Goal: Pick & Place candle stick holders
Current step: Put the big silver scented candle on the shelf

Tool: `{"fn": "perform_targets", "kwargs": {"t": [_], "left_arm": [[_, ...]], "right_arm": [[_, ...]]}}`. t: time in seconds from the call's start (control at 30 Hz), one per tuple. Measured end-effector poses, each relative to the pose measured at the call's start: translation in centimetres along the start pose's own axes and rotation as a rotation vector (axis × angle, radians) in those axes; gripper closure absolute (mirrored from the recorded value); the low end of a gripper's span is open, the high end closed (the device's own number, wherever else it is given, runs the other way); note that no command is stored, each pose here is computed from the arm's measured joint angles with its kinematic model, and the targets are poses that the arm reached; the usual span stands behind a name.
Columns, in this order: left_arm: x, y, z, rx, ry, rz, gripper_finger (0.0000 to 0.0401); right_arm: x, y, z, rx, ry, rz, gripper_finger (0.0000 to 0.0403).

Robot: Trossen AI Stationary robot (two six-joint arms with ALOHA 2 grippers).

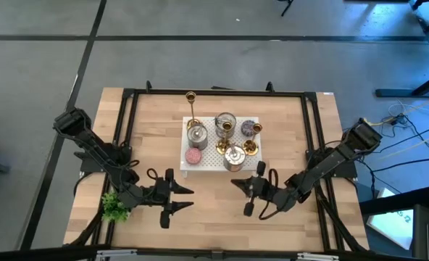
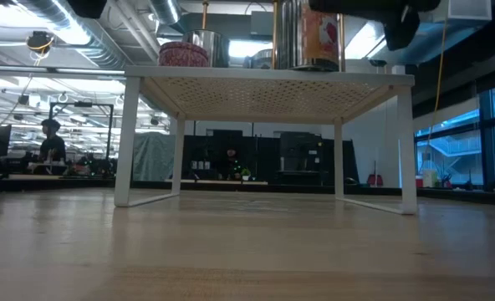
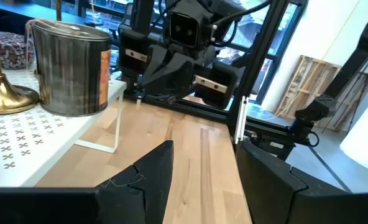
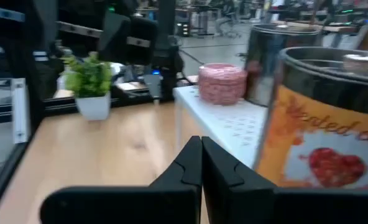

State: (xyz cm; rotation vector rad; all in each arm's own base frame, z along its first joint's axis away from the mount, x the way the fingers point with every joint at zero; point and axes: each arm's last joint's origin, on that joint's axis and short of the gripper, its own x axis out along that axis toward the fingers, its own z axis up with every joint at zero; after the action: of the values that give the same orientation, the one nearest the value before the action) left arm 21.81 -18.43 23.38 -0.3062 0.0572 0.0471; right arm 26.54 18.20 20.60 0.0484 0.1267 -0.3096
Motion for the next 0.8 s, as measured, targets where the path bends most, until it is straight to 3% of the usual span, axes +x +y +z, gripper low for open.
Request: {"fn": "perform_targets", "kwargs": {"t": [0.27, 0.8], "left_arm": [[0.0, 0.0, 0.0, -0.008, -0.002, 0.005, 0.0228], [0.0, 0.0, 0.0, -0.009, -0.002, 0.006, 0.0228]], "right_arm": [[0.3, -0.7, 0.0, 0.007, -0.022, -0.15, 0.0403], [1.3, -1.7, 0.1, 0.021, -0.034, -0.26, 0.0403]]}}
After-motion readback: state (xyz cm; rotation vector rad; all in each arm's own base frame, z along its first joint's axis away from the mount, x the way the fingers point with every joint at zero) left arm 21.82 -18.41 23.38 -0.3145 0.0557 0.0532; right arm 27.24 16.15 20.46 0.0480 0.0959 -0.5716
